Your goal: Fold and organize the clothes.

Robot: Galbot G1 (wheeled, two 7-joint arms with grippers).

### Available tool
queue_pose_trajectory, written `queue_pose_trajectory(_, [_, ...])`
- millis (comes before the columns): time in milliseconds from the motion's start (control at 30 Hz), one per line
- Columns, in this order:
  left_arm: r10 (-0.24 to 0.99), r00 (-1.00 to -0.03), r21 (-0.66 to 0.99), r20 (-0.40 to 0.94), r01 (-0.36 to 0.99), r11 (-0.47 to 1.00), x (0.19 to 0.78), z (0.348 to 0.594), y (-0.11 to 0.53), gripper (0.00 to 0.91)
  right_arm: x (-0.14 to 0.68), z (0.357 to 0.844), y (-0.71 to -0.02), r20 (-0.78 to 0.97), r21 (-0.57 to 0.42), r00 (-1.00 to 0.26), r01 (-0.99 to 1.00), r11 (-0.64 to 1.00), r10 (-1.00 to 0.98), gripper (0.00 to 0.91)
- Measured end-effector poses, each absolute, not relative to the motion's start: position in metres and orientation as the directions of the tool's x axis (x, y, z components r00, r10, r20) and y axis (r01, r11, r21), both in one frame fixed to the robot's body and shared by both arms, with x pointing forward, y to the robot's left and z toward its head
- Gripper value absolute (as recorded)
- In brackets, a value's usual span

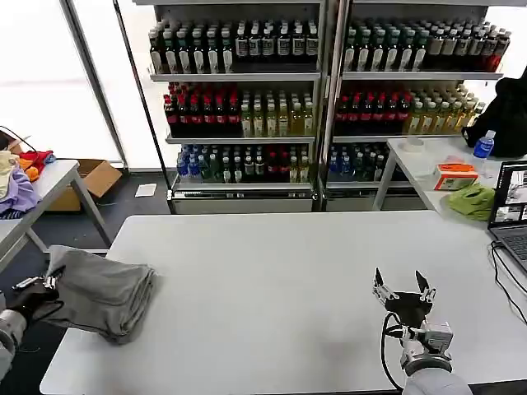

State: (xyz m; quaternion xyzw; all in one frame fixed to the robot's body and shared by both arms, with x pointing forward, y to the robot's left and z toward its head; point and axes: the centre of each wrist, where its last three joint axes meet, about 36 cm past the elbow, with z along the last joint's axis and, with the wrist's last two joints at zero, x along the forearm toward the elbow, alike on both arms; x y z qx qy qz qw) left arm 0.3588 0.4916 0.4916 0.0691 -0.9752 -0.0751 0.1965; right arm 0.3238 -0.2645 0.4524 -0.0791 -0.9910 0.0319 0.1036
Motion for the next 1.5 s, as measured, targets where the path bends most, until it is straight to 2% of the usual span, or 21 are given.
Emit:
queue_pose_trajectory(167, [-0.169,-0.920,0.208,0.354,-0.099,0.973,0.360,0.501,0.493,0.000,0.321,0.453,-0.266,0.200,-0.081,-0.965,0.157,0.984,0.170,0.907])
queue_pose_trajectory(400, [-0.126,-0.923,0.191,0.364,-0.059,0.980,0.356,0.497,0.463,0.000,0.318,0.451,-0.266,0.205,-0.082,-0.962,0.170,0.982,0.183,0.907])
queue_pose_trajectory(700, [0.019,-0.931,0.130,0.364,0.071,0.989,0.349,0.489,0.361,0.000,0.316,0.448,-0.263,0.216,-0.089,-0.955,0.187,0.978,0.202,0.907])
queue_pose_trajectory(967, [0.172,-0.904,0.057,0.392,0.211,0.976,0.343,0.468,0.274,0.000,0.310,0.442,-0.261,0.234,-0.092,-0.947,0.205,0.974,0.221,0.907])
queue_pose_trajectory(1267, [0.274,-0.872,0.003,0.406,0.301,0.954,0.355,0.448,0.216,0.000,0.303,0.441,-0.257,0.243,-0.099,-0.942,0.212,0.972,0.230,0.907])
queue_pose_trajectory(1300, [0.278,-0.870,0.002,0.408,0.305,0.952,0.356,0.447,0.212,0.020,0.303,0.441,-0.256,0.244,-0.099,-0.942,0.211,0.972,0.229,0.907])
queue_pose_trajectory(1333, [0.283,-0.867,-0.001,0.409,0.310,0.951,0.358,0.445,0.209,0.645,0.303,0.440,-0.256,0.245,-0.099,-0.942,0.210,0.973,0.228,0.907])
queue_pose_trajectory(1367, [0.286,-0.866,-0.004,0.410,0.312,0.950,0.359,0.444,0.206,0.907,0.303,0.440,-0.255,0.245,-0.101,-0.942,0.208,0.973,0.227,0.907])
queue_pose_trajectory(1500, [0.304,-0.860,-0.024,0.409,0.323,0.946,0.361,0.442,0.196,0.907,0.304,0.441,-0.252,0.248,-0.103,-0.943,0.201,0.974,0.221,0.907])
